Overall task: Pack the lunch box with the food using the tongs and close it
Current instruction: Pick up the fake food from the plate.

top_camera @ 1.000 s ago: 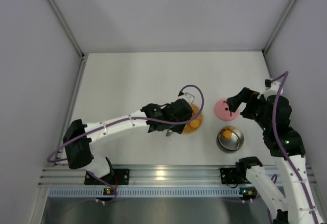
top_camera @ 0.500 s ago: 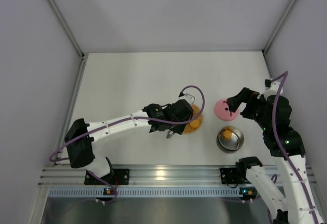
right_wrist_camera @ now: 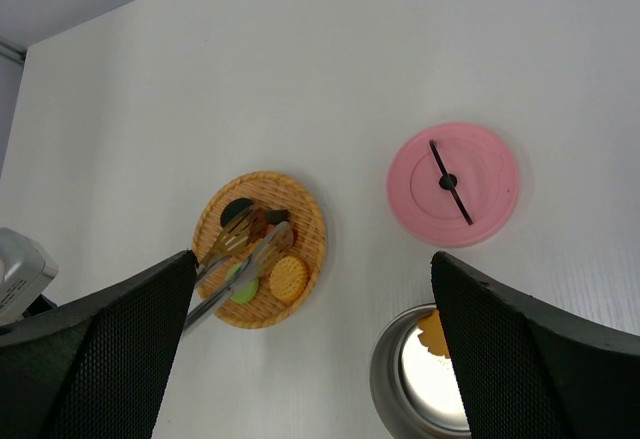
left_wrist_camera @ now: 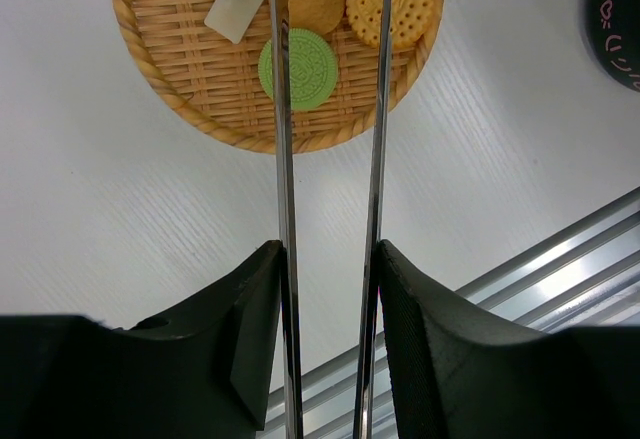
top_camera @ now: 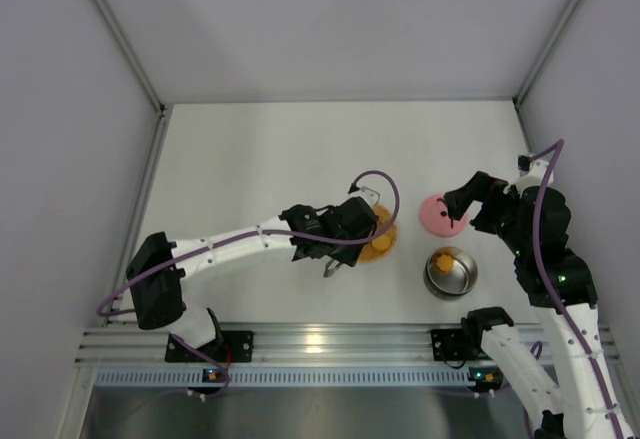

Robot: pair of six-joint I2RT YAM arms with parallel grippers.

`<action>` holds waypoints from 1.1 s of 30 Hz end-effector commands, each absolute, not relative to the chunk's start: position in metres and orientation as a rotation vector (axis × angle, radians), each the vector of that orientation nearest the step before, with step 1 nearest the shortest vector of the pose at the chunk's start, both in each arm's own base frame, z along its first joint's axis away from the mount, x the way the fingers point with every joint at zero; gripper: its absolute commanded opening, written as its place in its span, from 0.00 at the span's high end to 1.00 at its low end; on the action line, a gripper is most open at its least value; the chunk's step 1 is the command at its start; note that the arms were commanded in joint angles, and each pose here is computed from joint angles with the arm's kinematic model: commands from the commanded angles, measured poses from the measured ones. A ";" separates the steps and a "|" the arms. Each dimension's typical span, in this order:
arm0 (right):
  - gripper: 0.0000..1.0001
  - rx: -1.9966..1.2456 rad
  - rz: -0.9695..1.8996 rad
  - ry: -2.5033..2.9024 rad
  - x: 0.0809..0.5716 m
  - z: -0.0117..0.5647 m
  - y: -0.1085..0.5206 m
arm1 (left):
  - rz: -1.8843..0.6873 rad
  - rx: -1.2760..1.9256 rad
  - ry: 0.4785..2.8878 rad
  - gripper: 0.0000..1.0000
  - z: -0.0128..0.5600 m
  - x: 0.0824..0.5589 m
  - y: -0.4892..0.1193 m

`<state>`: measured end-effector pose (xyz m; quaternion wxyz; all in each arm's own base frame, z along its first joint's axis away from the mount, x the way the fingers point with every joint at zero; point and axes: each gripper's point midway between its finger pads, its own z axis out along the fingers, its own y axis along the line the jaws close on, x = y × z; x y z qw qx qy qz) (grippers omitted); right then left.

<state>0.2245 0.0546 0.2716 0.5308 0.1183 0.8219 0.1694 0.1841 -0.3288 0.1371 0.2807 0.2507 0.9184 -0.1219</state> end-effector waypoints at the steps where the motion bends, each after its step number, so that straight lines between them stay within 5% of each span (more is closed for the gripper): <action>1: 0.01 0.295 0.381 1.947 0.226 0.274 0.049 | -0.376 0.645 2.446 0.54 0.149 0.181 -0.327; 33: 0.01 0.299 0.382 1.948 0.224 0.270 0.049 | -0.408 0.663 2.468 0.54 0.149 0.169 -0.326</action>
